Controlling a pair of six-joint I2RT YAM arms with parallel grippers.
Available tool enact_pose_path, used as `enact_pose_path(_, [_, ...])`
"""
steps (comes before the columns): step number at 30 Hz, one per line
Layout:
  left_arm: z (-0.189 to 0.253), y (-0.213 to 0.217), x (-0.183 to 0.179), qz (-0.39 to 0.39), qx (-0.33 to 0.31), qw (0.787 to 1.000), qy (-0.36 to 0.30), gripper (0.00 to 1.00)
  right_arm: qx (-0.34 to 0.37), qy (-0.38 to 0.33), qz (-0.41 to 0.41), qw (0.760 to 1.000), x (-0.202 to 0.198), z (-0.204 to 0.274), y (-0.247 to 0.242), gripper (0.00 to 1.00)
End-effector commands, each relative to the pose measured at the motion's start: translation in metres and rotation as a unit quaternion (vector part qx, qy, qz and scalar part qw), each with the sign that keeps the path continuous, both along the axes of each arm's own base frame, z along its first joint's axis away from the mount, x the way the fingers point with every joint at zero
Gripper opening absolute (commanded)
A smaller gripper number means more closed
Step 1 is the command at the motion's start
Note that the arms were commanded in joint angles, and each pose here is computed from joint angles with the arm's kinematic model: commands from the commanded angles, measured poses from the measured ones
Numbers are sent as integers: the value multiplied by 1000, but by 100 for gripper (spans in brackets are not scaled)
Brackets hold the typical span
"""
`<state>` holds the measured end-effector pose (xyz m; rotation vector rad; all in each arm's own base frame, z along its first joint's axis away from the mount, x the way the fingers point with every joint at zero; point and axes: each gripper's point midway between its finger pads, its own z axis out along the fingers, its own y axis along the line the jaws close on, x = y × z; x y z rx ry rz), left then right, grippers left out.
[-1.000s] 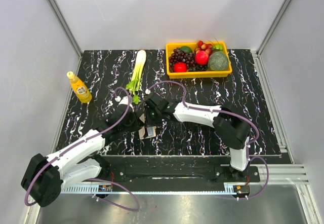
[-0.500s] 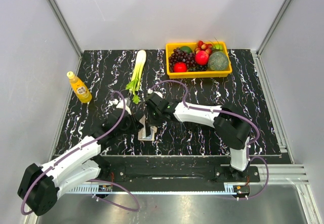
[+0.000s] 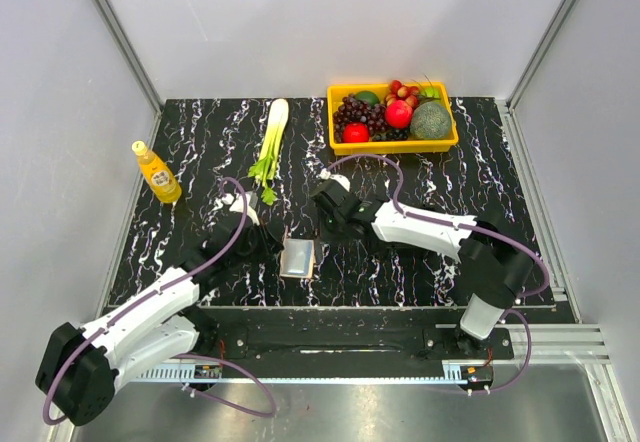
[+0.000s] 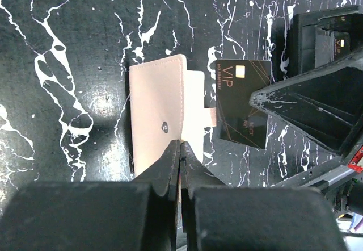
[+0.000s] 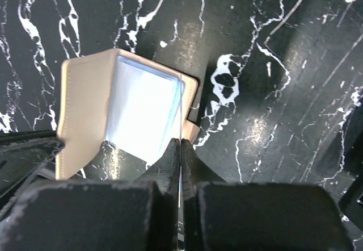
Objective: Put the credit cards into the card holder
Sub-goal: Open the card holder at the center of the board.
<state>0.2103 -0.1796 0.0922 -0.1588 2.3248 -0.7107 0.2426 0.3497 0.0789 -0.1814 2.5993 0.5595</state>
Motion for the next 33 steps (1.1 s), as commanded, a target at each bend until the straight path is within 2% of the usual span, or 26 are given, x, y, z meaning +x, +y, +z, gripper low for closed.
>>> enact_pose_path(1, [-1,11,8,35,16,999,-1,0,-3,-1,-5,1000,-2,-2,-10,0])
enact_pose_path(6, [-14,27,3,64,48,997,20,0,26,16,5,1000,-7,-5,2,0])
enact_pose_path(13, [-31,38,-6,84,55,994,38,0,81,18,13,996,-5,14,22,0])
enact_pose_path(21, [-40,57,-8,109,94,988,51,0,81,42,-11,996,-2,-3,11,0])
enact_pose_path(33, [-54,59,-8,99,117,986,63,0,102,57,-18,993,3,-12,14,0])
